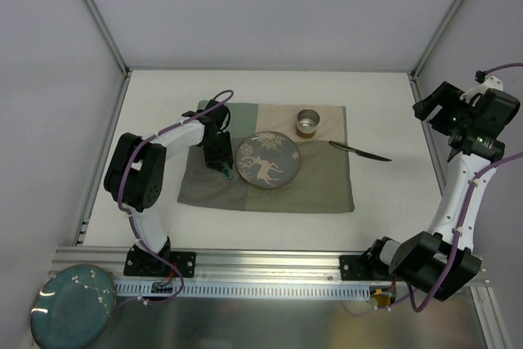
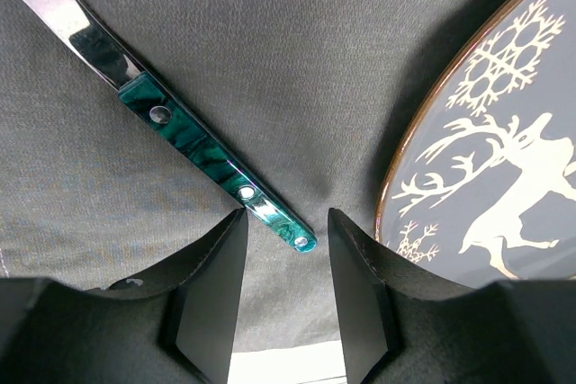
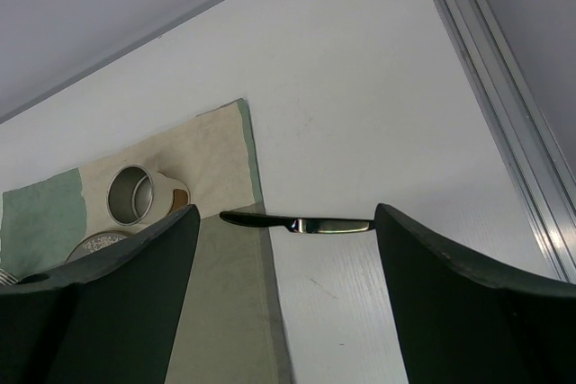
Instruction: Set the dinner table for one person
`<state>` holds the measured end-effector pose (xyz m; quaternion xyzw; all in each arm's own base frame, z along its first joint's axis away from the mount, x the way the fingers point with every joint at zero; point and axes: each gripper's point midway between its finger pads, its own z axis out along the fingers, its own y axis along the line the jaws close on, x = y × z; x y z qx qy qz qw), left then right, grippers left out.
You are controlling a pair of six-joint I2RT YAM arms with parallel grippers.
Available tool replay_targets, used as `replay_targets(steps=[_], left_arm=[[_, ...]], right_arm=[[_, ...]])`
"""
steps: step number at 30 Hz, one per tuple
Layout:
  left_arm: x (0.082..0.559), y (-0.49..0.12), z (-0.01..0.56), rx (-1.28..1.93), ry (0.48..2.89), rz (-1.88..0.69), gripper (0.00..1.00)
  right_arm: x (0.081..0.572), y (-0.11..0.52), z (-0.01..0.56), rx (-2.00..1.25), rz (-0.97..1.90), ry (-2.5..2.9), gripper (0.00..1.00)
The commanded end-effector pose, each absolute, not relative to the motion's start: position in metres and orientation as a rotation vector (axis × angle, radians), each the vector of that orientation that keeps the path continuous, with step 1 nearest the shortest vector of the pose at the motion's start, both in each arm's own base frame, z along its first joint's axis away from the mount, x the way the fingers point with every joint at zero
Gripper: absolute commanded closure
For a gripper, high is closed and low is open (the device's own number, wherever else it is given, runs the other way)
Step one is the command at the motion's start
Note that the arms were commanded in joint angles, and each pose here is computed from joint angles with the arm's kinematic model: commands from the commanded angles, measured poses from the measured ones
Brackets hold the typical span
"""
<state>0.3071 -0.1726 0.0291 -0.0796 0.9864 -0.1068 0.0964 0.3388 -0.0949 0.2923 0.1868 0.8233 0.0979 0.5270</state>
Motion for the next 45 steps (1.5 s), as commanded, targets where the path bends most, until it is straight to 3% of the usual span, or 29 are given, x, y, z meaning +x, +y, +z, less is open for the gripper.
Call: replay_targets(steps=[1,15,17,25,26,27,45], left_arm=[[0.313,-0.172,0.033,-0.252,2.905,-0.300,0.59],[0.296,-0.161,0.012,-0.253,2.951,-0.247,0.66],[0.295,-0.161,0.012,-0.247,2.953,-0.240,0.76],[0.296,-0.160,0.013,-0.234,2.949,-0.246,0.87],[0.297,-0.160,0.014,-0.230,2.945,-0.245,0.97],[0.296,-0.159,0.014,-0.232,2.944,-0.243,1.00],[0.304,-0.137,0.059,-0.137,2.825,-0.172,1.00]], right_arm=[[0.338,-0.089,0.313,0.401,0.248,1.903,0.17],[0.331,-0.079,0.341,0.365,0.278,1.846,0.17],[0.332,-0.079,0.342,0.362,0.280,1.846,0.18],[0.333,-0.079,0.343,0.357,0.283,1.845,0.18],[0.333,-0.078,0.343,0.354,0.285,1.847,0.18],[0.333,-0.079,0.343,0.359,0.282,1.846,0.18],[0.338,-0.085,0.340,0.358,0.261,1.851,0.18]])
